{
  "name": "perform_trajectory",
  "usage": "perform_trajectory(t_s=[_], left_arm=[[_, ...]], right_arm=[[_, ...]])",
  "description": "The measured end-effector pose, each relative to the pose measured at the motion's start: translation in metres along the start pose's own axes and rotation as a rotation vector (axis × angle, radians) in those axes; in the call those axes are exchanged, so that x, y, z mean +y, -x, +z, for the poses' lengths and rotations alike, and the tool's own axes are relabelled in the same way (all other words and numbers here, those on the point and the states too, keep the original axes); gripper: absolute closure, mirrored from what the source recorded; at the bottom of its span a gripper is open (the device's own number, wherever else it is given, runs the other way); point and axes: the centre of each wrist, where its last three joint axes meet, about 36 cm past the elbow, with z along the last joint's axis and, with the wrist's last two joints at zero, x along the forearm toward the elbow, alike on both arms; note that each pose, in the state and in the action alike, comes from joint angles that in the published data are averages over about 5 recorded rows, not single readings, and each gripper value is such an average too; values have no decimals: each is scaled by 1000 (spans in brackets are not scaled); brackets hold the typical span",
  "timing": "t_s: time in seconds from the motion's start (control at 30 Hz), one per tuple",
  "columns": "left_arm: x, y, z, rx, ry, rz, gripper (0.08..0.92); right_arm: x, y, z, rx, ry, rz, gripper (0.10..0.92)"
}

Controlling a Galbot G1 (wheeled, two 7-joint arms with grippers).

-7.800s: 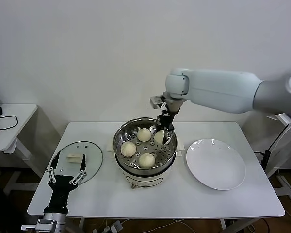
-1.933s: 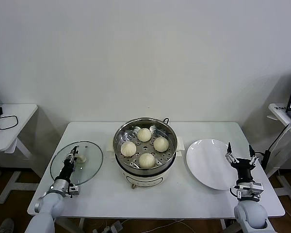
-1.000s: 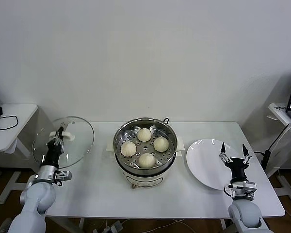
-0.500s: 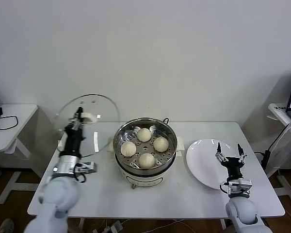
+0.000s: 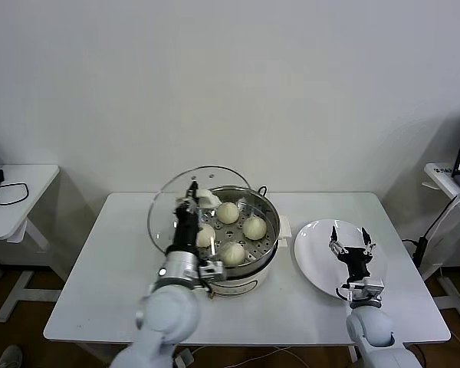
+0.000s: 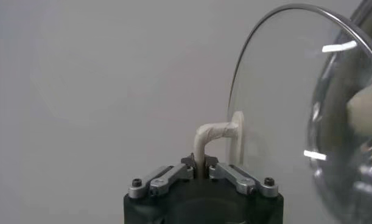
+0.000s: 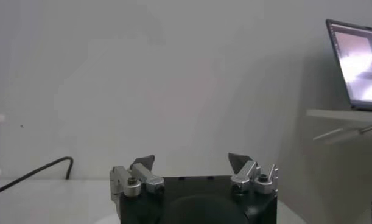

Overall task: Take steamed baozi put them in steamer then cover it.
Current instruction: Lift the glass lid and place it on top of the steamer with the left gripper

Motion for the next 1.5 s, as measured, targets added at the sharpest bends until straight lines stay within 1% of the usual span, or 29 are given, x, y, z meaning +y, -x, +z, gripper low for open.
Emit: perform_trajectory(t_s=[0.2, 0.37, 0.57, 0.83, 1.17, 1.5], left_arm=[[-9, 4, -31, -17, 24, 36, 811], [-17, 9, -49, -10, 42, 45, 811], [-28, 15, -61, 3, 65, 55, 811], [-43, 22, -72, 4, 102, 71, 811], [-58, 33, -76, 11, 154, 88, 811], [-64, 35, -74, 22, 184, 103, 811]], right_arm=[[4, 2, 5, 10, 2, 2, 200], [5, 1, 8, 16, 1, 6, 200], [4, 2, 9, 15, 0, 10, 200], [3, 3, 11, 17, -1, 14, 200], [2, 4, 11, 15, -1, 15, 200], [2, 6, 13, 15, -4, 14, 200]])
